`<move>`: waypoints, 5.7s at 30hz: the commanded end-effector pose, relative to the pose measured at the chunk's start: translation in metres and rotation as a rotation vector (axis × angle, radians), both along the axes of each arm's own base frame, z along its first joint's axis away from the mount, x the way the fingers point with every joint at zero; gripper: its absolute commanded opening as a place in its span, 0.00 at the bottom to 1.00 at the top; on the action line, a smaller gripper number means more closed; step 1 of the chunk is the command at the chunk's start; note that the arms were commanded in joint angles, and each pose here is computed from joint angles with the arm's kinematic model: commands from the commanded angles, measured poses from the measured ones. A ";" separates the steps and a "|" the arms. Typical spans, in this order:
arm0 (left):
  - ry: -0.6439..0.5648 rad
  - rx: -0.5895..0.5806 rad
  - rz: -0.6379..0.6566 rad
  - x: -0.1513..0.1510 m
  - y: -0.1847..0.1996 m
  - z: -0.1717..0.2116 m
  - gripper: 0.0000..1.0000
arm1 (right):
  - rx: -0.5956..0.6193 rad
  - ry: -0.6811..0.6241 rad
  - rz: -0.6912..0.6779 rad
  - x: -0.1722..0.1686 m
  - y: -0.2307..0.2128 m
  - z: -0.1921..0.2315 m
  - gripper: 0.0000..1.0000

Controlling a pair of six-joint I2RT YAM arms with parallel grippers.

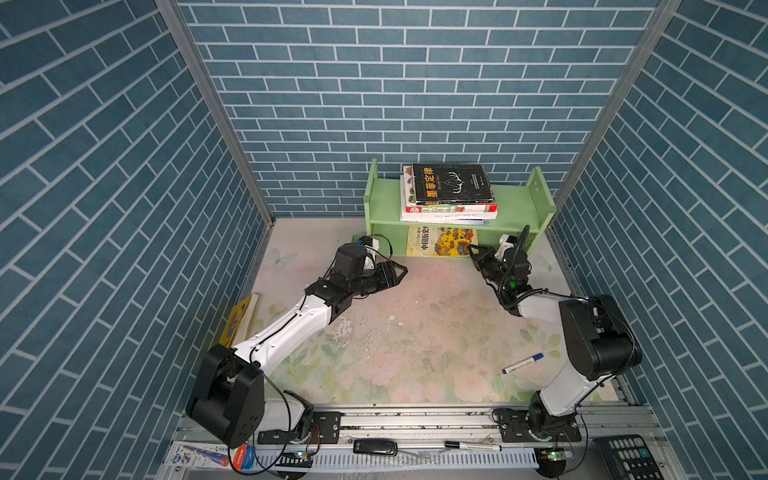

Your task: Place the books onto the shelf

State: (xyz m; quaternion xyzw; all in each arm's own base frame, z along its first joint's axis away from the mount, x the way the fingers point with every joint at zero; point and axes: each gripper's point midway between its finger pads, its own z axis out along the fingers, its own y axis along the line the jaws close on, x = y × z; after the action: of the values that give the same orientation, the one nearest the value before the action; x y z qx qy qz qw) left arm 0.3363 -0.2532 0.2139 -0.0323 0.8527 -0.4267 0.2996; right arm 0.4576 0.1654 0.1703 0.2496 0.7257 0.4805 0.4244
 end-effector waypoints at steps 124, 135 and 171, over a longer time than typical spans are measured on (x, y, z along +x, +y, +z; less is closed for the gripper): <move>-0.244 -0.283 0.123 0.152 -0.036 0.160 1.00 | -0.257 -0.269 0.358 -0.019 0.010 0.180 0.94; -0.250 -0.295 0.118 0.151 -0.036 0.163 1.00 | -0.277 -0.308 0.427 -0.033 0.019 0.185 0.93; -0.253 -0.324 0.115 0.137 -0.032 0.163 1.00 | -0.314 -0.331 0.469 -0.044 0.036 0.186 0.91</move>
State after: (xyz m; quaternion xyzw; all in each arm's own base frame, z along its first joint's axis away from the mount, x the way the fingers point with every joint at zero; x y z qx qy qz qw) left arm 0.4908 -0.2766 0.3617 -0.0973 0.7330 -0.5175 0.4305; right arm 0.4441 0.1656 0.3427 -0.0219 0.7567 0.4351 0.4874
